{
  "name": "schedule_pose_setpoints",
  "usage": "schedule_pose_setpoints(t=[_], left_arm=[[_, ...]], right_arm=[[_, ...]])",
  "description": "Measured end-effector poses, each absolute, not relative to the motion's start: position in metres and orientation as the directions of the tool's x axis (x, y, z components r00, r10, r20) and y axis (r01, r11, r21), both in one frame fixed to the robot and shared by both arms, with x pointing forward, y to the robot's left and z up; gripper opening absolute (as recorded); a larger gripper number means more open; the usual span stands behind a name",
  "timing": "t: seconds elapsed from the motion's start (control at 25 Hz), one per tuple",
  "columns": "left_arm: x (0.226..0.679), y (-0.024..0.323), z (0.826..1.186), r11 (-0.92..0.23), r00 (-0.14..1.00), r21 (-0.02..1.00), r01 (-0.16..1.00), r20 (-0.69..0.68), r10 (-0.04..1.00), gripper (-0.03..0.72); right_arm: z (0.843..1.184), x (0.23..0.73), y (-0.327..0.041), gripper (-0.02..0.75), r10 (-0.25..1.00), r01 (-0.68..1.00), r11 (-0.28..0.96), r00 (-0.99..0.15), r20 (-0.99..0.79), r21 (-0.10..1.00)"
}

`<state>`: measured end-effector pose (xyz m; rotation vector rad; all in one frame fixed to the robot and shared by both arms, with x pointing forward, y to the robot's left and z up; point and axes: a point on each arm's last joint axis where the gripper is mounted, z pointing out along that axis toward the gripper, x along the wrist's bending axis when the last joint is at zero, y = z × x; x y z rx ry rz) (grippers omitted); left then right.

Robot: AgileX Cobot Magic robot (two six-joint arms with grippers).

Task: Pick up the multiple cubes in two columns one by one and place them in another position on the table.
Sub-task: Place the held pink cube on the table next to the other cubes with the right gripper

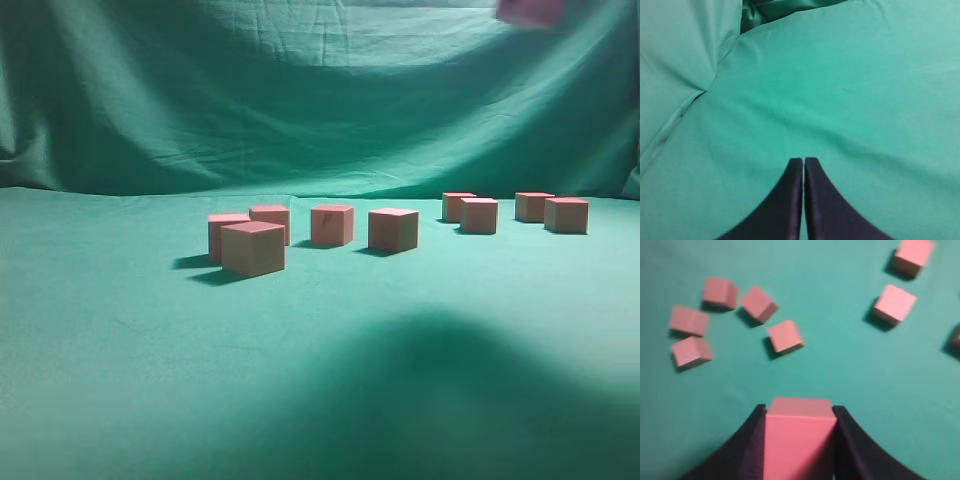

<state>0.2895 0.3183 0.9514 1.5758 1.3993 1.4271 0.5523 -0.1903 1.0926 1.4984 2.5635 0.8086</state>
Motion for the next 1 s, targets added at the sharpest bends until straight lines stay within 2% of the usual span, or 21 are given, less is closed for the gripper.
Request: schedule_pose_setpoints(t=[0.2, 0.36, 0.52, 0.68, 1.0], left_arm=[[0.289, 0.318, 0.951, -0.275, -0.127, 0.911, 0.307, 0.326, 0.937, 0.000], [0.289, 0.318, 0.951, -0.275, -0.127, 0.911, 0.307, 0.326, 0.937, 0.000], [0.289, 0.318, 0.951, -0.275, -0.127, 0.911, 0.307, 0.326, 0.937, 0.000], [0.289, 0.318, 0.951, -0.275, -0.127, 0.911, 0.307, 0.326, 0.937, 0.000], [0.289, 0.318, 0.951, -0.275, -0.127, 0.911, 0.307, 0.326, 0.937, 0.000]], right_arm=[[1.085, 0.520, -0.117, 0.262, 0.632, 0.612, 0.637, -0.763, 0.136, 0.469], [1.058, 0.509, -0.071, 0.262, 0.510, 0.479, 0.762, -0.859, 0.051, 0.436], [1.018, 0.509, -0.042, 0.262, 0.448, 0.428, 0.826, -0.893, 0.033, 0.367], [0.983, 0.515, -0.032, 0.262, 0.443, 0.438, 0.847, -0.895, 0.055, 0.300], [0.953, 0.525, -0.026, 0.262, 0.443, 0.435, 0.856, -0.896, 0.035, 0.278]])
